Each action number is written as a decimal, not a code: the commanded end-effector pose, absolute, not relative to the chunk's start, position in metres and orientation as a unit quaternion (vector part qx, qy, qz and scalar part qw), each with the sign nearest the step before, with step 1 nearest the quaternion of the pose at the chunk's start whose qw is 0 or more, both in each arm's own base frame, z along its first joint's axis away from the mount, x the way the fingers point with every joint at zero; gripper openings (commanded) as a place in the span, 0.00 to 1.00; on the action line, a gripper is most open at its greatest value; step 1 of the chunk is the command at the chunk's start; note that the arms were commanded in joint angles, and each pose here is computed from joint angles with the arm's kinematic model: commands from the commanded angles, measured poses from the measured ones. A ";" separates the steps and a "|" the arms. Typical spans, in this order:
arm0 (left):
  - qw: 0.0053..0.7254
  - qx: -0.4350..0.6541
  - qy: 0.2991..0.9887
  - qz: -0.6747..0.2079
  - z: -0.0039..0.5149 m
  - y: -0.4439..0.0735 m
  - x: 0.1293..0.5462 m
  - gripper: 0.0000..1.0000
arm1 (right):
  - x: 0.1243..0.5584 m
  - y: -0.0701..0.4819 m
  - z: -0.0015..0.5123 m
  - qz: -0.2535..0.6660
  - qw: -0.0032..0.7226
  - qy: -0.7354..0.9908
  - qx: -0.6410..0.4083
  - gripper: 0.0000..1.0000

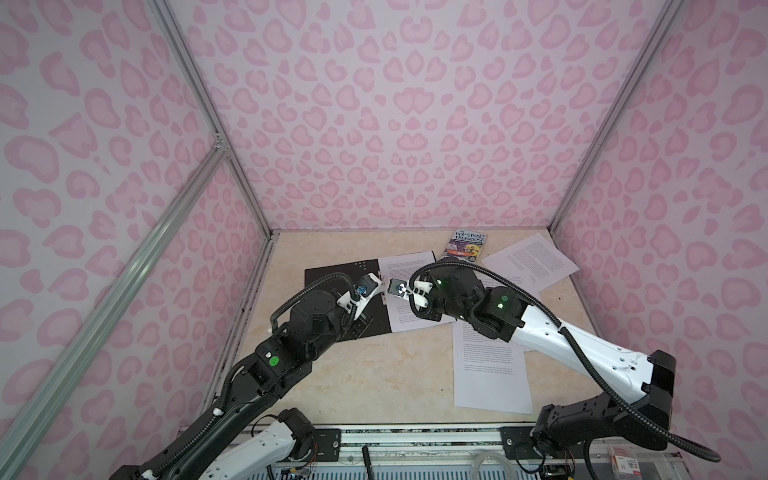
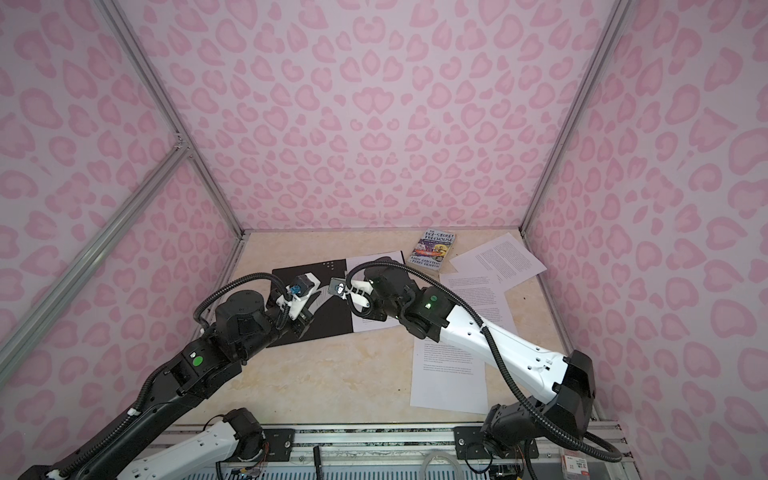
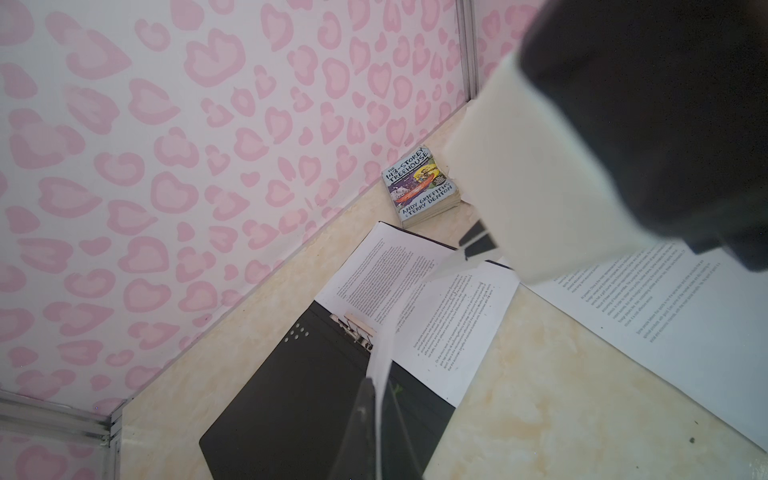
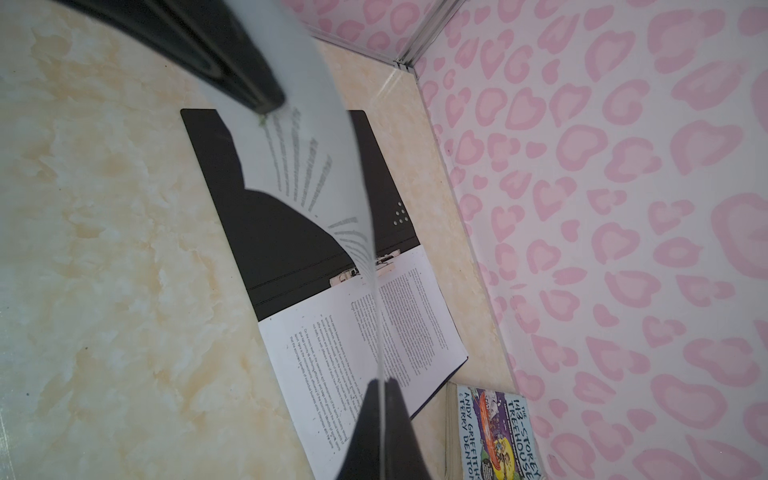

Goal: Put the files into the folder

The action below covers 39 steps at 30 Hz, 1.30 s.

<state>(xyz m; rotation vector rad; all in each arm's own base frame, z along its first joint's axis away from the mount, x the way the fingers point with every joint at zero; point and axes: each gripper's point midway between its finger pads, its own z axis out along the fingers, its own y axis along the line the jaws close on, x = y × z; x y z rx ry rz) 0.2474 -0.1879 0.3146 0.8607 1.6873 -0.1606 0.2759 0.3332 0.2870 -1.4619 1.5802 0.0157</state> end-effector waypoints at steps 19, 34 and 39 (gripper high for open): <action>0.644 0.271 0.712 -0.064 0.351 -0.168 0.258 0.97 | 0.371 0.249 0.315 0.250 0.474 0.824 -0.187 0.00; 0.621 0.290 0.725 -0.067 0.334 -0.178 0.263 0.97 | 0.470 0.225 0.152 0.353 0.251 0.897 -0.085 0.00; 0.614 0.300 0.726 -0.075 0.330 -0.183 0.262 0.97 | 0.476 0.224 0.131 0.344 0.241 0.904 -0.075 0.00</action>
